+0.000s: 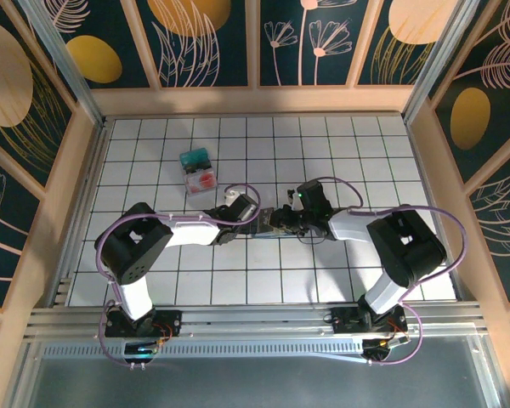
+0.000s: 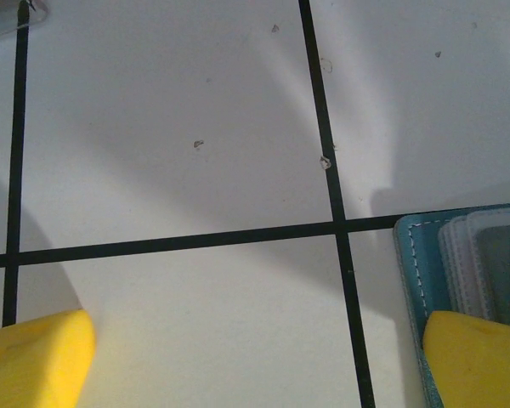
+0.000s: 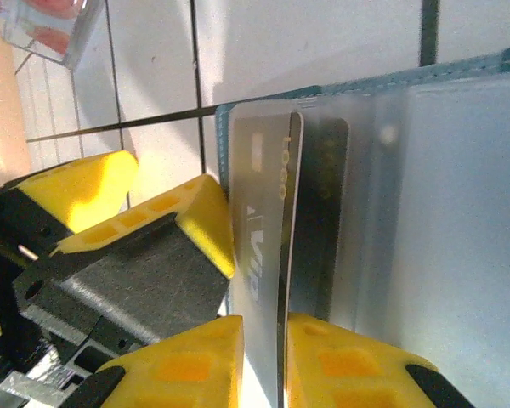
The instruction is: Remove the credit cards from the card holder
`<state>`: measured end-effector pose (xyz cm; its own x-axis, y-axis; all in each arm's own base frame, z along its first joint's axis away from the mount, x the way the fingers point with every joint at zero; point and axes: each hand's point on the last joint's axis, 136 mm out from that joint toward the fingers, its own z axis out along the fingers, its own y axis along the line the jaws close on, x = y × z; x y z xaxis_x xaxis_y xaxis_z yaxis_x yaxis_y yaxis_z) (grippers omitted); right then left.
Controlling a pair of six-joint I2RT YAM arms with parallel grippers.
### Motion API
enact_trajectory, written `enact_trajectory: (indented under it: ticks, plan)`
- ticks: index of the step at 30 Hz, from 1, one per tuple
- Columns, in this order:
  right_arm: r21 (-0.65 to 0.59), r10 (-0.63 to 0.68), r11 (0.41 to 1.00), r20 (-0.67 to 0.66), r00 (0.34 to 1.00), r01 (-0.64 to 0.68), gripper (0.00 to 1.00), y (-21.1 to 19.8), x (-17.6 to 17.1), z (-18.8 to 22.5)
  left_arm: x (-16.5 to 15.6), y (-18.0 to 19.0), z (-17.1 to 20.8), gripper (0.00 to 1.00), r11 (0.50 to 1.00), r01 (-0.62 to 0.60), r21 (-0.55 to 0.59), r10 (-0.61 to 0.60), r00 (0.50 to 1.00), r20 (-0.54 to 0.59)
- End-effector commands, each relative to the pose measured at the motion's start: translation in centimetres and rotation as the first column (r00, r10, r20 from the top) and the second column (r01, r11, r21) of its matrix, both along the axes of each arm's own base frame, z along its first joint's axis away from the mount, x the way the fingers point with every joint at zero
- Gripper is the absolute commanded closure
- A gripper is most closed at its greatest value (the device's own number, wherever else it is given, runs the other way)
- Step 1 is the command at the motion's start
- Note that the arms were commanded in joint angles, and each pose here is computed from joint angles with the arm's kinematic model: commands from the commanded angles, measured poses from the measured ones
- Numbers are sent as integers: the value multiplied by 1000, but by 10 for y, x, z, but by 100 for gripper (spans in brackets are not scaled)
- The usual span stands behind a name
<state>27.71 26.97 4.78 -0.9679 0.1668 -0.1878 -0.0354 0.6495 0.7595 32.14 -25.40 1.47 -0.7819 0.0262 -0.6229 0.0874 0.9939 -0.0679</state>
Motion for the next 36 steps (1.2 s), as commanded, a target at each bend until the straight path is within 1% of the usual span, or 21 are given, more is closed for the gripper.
enact_trajectory:
  ticks: [1, 18, 22, 24, 36]
  plan:
    - [90, 7, 996, 39, 999, -11, 80, 3, 8, 17, -12, 12, -18, 1, 998, -2, 64, 7, 997, -74]
    - [198, 15, 980, 8, 1000, -16, 79, -2, 11, 14, -10, 19, -20, 1, 993, -20, 113, 28, 997, -70]
    - [219, 11, 976, 7, 1000, -12, 81, -4, 9, 16, -10, 21, -22, 1, 991, -24, 130, 33, 997, -72]
    - [230, 10, 973, 8, 1000, -12, 84, -6, 8, 17, -11, 22, -24, 1, 991, -23, 134, 33, 996, -77]
    - [236, -9, 972, 8, 1000, 7, 83, -12, 7, 19, -13, 24, -31, 1, 988, -22, 153, 36, 995, -91]
